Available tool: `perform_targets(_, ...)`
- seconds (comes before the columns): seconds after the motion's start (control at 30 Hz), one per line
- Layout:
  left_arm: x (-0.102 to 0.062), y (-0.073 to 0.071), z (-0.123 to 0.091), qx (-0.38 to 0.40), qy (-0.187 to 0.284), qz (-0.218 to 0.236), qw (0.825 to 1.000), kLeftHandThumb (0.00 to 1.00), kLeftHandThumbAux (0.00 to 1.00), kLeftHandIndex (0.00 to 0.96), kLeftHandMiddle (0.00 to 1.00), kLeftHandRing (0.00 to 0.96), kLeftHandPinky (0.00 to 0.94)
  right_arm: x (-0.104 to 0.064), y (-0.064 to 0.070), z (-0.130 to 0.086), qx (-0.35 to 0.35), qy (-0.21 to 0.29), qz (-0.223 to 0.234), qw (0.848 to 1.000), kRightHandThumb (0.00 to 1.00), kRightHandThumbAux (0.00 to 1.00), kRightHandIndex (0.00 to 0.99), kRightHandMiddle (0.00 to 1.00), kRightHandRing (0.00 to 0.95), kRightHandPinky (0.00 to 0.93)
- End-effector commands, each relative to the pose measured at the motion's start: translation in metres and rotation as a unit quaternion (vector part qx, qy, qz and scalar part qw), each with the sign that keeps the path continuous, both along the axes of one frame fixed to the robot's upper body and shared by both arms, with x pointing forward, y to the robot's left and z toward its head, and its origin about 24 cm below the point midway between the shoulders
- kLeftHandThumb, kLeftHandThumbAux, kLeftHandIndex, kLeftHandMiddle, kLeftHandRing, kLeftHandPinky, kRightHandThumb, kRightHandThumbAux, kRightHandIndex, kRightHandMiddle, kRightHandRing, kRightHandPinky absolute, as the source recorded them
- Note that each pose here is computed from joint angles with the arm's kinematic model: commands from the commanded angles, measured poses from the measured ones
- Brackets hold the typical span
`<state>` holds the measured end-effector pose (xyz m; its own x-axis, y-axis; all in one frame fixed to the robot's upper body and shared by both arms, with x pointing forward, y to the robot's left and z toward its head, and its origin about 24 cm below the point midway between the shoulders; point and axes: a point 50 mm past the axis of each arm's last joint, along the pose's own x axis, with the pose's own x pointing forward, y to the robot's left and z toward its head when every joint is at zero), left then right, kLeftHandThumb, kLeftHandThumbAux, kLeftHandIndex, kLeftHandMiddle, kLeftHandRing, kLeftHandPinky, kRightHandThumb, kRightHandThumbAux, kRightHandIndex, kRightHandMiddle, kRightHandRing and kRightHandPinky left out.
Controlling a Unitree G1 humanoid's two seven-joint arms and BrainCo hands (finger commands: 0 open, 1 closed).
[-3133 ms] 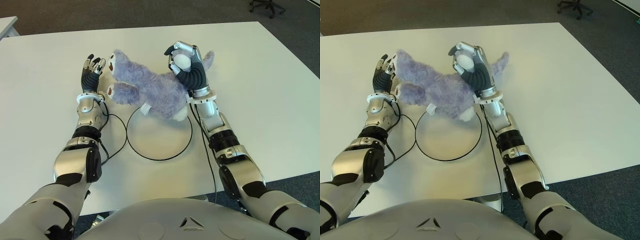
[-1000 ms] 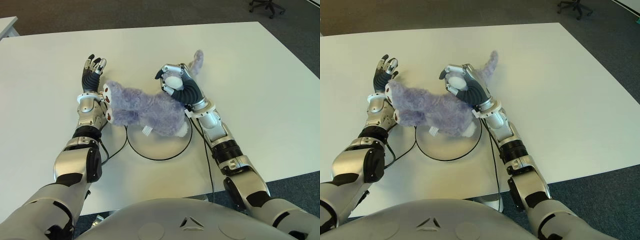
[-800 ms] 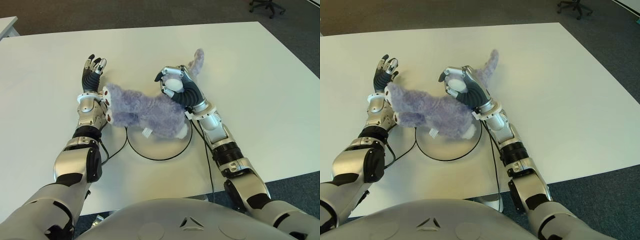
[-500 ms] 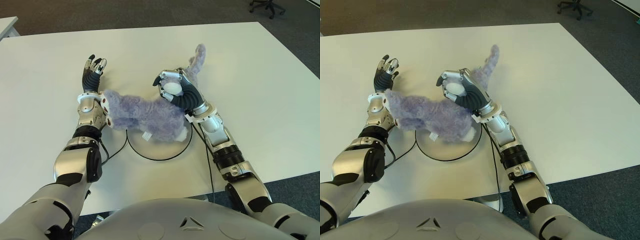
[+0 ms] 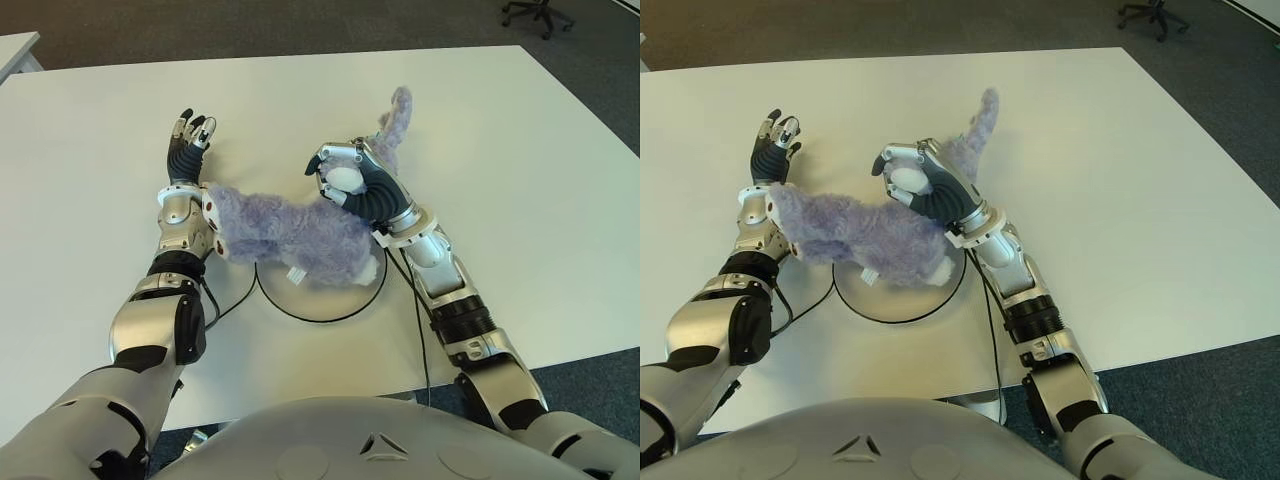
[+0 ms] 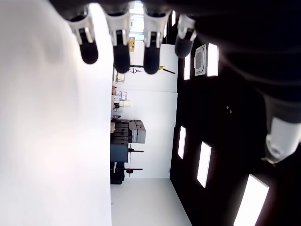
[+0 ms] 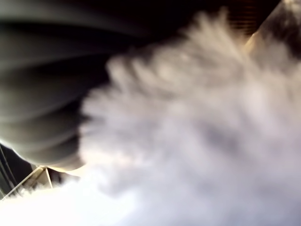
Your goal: Put the doll into the plate.
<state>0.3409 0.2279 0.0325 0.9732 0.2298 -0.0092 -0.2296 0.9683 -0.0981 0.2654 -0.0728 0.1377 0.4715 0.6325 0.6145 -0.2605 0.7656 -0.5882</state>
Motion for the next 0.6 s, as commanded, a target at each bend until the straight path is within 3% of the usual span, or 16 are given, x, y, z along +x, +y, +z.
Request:
perform_targets(0.03,-0.0226,-0.0062,-0.0413,-0.020,0.083,0.005,0.996,0.000,0.512,0.046,0.131,0.112,0.058,-0.0042,-0.0010,-0.0154,-0.011,0.038,-0.003,0.999,0.709,0.712,0.438,0.869,0.870,0.870)
perform_targets(0.6,-0.0229,-0.0066,-0.0411,-0.026,0.080,0.007,0.996,0.000,0.516,0.058,0.154,0.126,0.041,-0.0020,0.0001,-0.0249,-0.008,0.056,-0.013,0.998,0.712,0.710,0.439,0.876,0.873,0.879)
